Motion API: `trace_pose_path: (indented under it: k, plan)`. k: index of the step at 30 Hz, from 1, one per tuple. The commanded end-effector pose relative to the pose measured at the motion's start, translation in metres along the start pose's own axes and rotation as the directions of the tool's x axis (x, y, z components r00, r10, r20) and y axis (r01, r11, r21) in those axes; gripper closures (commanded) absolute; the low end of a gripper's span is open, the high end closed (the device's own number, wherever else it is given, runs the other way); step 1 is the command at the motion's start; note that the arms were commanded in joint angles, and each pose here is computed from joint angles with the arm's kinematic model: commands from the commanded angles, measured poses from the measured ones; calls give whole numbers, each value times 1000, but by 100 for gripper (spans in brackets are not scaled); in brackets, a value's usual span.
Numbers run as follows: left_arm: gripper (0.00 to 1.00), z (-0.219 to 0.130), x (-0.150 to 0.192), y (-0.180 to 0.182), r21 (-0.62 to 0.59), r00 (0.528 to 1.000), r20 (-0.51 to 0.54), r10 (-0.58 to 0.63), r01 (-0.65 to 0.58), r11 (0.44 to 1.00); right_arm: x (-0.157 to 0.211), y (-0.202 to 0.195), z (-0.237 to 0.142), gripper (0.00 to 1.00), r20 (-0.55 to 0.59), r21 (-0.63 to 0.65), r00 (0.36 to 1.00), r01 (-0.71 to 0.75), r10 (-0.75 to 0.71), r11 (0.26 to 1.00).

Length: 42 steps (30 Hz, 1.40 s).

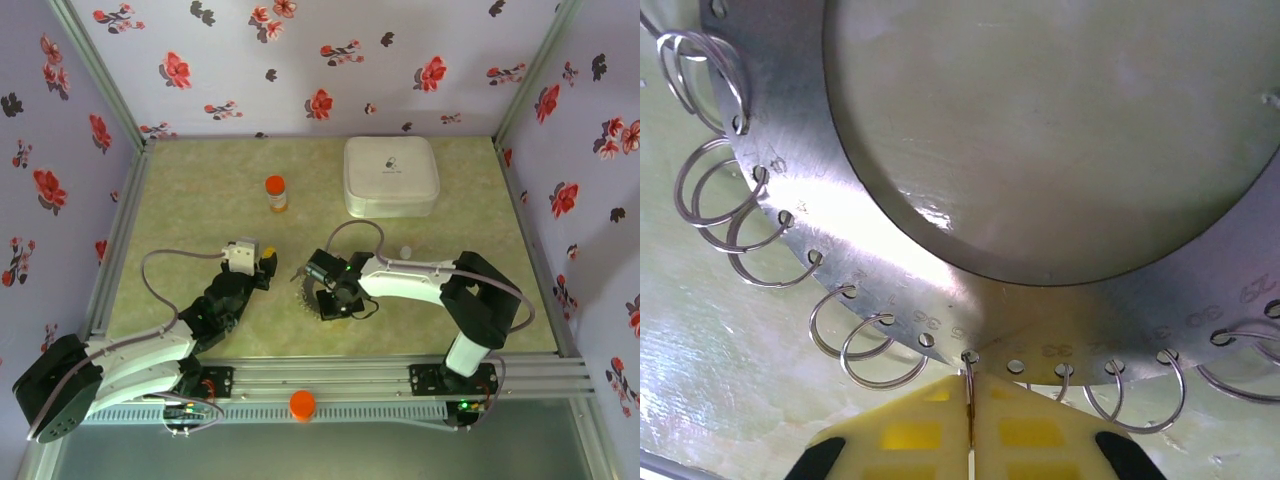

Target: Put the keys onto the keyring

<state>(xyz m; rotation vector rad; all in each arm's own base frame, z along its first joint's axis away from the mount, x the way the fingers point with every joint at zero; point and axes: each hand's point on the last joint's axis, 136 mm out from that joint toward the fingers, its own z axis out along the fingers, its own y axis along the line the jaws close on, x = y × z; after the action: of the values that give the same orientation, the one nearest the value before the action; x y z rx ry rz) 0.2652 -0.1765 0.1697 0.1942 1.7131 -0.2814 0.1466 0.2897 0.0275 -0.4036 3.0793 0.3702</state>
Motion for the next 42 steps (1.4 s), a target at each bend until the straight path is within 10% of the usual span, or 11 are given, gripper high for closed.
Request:
trace_pose_path:
  k: [1,15,29,42]
  plan:
    - [47,-2,-5,7,-30,1000,20,11,-11,1000,2,5,-4,99,-9,-5,1000,6,-6,1000]
    - [47,-6,-16,5,3,999,25,36,-36,999,-31,9,-69,100,293,-9,935,210,-198,978]
    - [52,-15,-56,-37,395,987,-29,157,-133,909,-88,5,-194,100,671,46,622,508,-403,860]
    - [54,-35,-91,-87,646,992,29,122,-112,755,-57,49,-252,100,814,57,298,813,-499,579]
